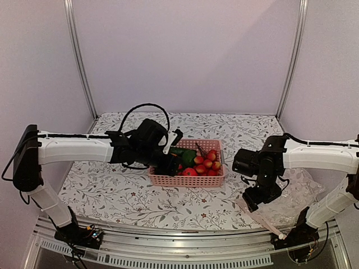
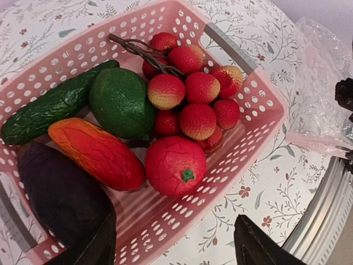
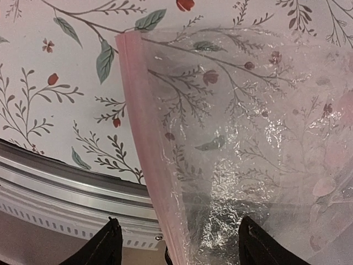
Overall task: Place the food in the zip-top bag and seal the zipper
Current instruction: Pick up the zipper food storage bag from the corner of the board, then pass from the right arm to the left
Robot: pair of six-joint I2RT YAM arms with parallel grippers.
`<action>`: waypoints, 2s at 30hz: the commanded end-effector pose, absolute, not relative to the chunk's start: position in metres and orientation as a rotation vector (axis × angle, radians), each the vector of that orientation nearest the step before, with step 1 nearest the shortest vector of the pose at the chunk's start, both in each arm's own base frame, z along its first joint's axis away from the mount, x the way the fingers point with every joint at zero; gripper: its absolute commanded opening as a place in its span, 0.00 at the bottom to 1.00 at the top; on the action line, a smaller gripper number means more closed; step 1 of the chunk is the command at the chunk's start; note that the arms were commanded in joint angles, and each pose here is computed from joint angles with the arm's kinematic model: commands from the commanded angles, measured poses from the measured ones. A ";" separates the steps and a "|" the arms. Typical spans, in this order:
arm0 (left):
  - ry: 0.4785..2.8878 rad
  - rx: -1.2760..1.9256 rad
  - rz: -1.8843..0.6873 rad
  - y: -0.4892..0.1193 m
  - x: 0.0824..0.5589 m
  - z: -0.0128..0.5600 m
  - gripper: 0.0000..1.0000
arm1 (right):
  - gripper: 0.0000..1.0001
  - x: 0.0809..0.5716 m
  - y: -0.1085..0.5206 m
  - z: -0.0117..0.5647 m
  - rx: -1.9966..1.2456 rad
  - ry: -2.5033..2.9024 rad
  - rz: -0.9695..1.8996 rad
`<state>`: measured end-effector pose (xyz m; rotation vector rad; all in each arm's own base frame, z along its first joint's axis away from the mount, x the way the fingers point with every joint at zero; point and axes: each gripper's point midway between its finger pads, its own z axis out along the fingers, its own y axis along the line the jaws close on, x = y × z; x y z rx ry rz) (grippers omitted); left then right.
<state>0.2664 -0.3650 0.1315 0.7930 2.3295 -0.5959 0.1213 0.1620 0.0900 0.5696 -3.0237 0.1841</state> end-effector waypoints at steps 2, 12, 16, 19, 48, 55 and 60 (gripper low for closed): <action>2.313 0.725 -0.559 -0.344 0.280 0.141 0.73 | 0.70 0.108 0.146 0.080 0.603 -2.968 0.287; 2.274 0.650 -0.525 -0.330 0.298 0.155 0.73 | 0.48 0.122 0.142 0.059 0.584 -2.969 0.454; 2.284 0.592 -0.542 -0.327 0.306 0.162 0.72 | 0.22 0.132 0.136 0.063 0.557 -2.981 0.567; 2.301 0.548 -0.561 -0.327 0.311 0.168 0.71 | 0.00 0.158 0.146 0.094 0.502 -3.109 0.581; 2.541 0.046 -0.912 -0.418 0.410 0.141 0.50 | 0.00 0.348 0.176 0.198 0.458 -3.654 0.191; 2.573 0.051 -1.001 -0.443 0.420 0.116 0.47 | 0.00 0.349 0.177 0.198 0.475 -3.654 0.137; 2.606 0.010 -1.008 -0.450 0.425 0.095 0.46 | 0.00 0.348 0.178 0.196 0.497 -3.634 0.127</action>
